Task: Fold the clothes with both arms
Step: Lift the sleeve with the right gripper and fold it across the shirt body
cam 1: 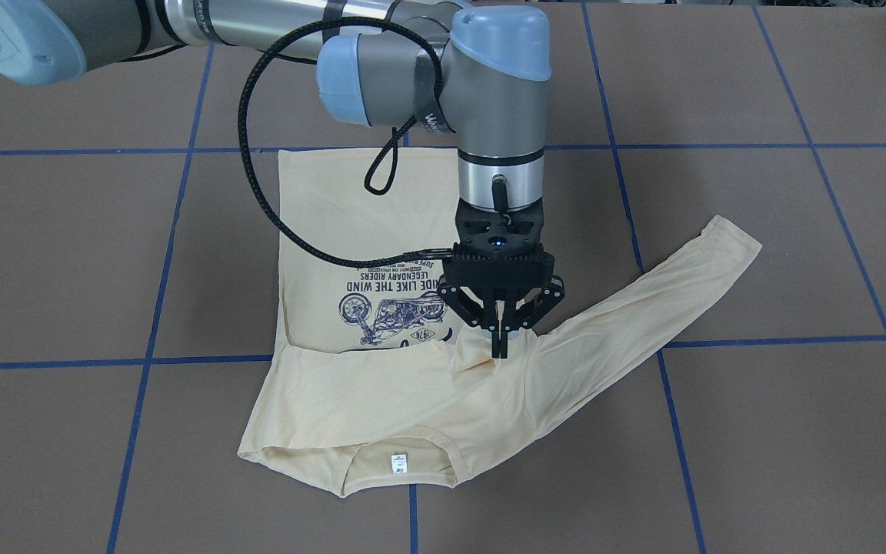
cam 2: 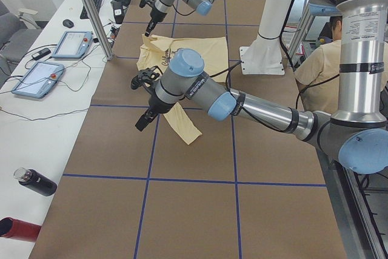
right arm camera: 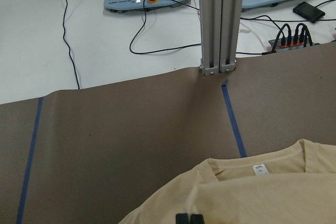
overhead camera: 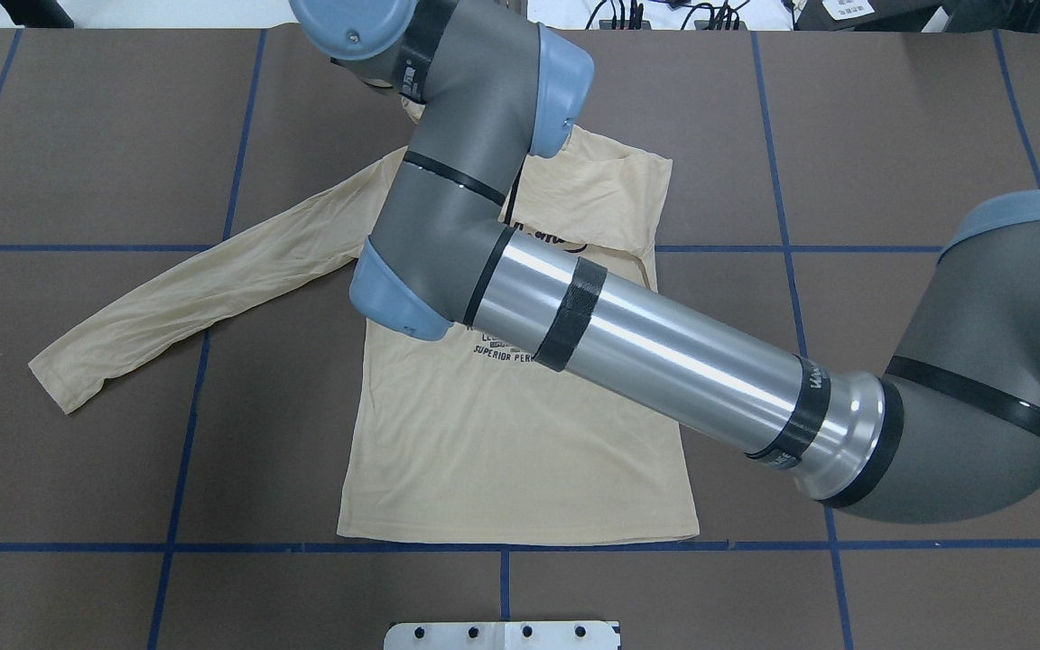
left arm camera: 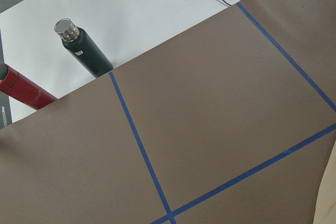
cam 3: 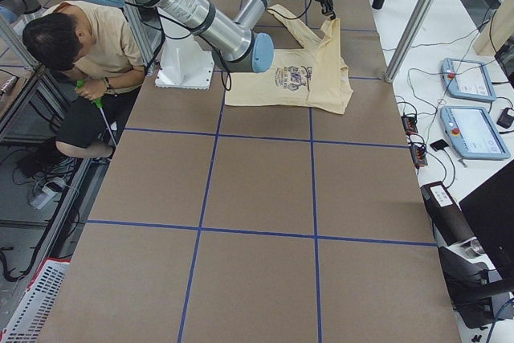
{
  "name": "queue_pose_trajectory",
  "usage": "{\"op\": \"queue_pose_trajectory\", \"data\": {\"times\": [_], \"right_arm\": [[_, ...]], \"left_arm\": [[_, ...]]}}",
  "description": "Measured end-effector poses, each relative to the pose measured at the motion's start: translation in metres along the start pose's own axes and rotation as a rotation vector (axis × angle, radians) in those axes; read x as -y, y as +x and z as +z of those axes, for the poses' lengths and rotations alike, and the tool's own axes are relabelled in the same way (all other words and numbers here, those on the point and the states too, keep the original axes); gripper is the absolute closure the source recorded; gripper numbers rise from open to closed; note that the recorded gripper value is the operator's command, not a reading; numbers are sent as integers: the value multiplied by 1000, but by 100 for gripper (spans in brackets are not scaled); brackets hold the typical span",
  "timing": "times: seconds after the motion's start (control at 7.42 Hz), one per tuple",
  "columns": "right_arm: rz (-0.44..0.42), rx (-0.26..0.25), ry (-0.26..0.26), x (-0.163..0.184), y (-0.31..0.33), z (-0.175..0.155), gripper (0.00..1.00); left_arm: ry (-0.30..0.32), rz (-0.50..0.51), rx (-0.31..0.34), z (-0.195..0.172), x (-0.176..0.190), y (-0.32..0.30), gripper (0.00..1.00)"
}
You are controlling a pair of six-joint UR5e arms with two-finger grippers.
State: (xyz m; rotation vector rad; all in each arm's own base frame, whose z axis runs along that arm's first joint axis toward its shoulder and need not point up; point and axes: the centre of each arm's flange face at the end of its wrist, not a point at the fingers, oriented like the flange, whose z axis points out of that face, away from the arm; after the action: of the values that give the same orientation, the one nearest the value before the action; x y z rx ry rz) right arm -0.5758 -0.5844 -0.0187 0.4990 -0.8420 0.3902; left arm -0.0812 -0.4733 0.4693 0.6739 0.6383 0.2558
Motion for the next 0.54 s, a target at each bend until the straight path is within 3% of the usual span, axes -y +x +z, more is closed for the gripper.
{"op": "queue_pose_trajectory", "data": {"times": [0.27, 0.4, 0.54], "right_arm": [[-22, -42, 15, -42, -16, 20, 100], [-34, -64, 11, -56, -15, 32, 87], [-30, -73, 9, -62, -15, 38, 2]], "left_arm": [[-1, -2, 0, 0, 0, 0, 0], [-1, -2, 0, 0, 0, 0, 0], [-1, -2, 0, 0, 0, 0, 0]]}}
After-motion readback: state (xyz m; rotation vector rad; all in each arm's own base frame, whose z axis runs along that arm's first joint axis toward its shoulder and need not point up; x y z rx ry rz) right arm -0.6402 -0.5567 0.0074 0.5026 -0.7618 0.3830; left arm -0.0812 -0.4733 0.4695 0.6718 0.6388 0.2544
